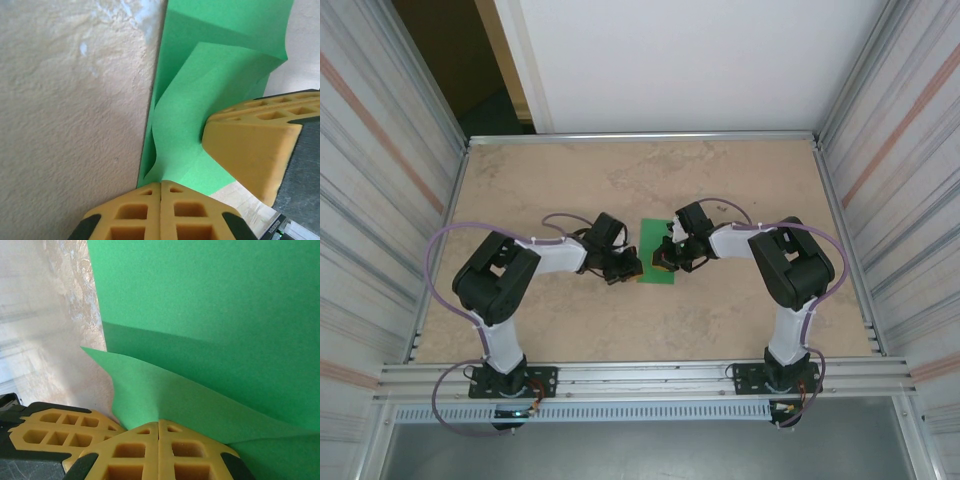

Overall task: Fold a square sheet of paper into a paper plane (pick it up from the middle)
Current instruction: Fold the triangle a second time at the center of the table.

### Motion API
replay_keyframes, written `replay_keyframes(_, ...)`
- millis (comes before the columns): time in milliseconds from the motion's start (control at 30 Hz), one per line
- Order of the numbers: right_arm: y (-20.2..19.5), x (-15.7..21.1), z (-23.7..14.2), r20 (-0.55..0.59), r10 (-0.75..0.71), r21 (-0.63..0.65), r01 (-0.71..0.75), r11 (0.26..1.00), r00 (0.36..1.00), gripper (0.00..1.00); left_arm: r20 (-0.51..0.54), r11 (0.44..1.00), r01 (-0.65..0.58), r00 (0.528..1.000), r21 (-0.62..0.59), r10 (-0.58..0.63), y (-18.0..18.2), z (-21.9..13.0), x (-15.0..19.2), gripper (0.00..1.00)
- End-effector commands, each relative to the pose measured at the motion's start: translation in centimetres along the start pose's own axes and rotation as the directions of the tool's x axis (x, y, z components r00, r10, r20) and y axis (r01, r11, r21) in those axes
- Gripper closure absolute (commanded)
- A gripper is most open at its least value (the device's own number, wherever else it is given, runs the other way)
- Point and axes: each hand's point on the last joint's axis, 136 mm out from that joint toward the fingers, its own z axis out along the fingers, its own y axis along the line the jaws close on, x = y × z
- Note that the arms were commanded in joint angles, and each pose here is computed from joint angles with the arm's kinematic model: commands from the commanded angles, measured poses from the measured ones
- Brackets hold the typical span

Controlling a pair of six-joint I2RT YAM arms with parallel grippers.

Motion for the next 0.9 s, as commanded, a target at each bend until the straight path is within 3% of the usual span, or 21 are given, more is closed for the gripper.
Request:
replay_keyframes(0, -1.3, -0.2, -1.1, 0.015, -0.006, 0.087, 0.004, 0.996, 1.0, 0.98, -0.028, 0.996, 0.037, 0.999, -0.086, -0.04, 2.8, 0.5, 1.3, 0.96)
replay_keyframes(267, 2.2, 0.2, -1.5, 0.013, -0.151, 0.051, 0.15, 0.987, 0.988, 0.97, -0.029, 0.995, 0.035, 0.999, -0.091, -0.038, 3.0, 0.7, 1.3, 0.97)
replay_keyframes(867, 0.3, 0.7, 0.9, -0.04, -0.117, 0.09, 0.121, 0.989, 0.992, 0.98, -0.04, 0.993, 0.049, 0.998, -0.11, -0.053, 3.7, 0.8, 1.9, 0.97)
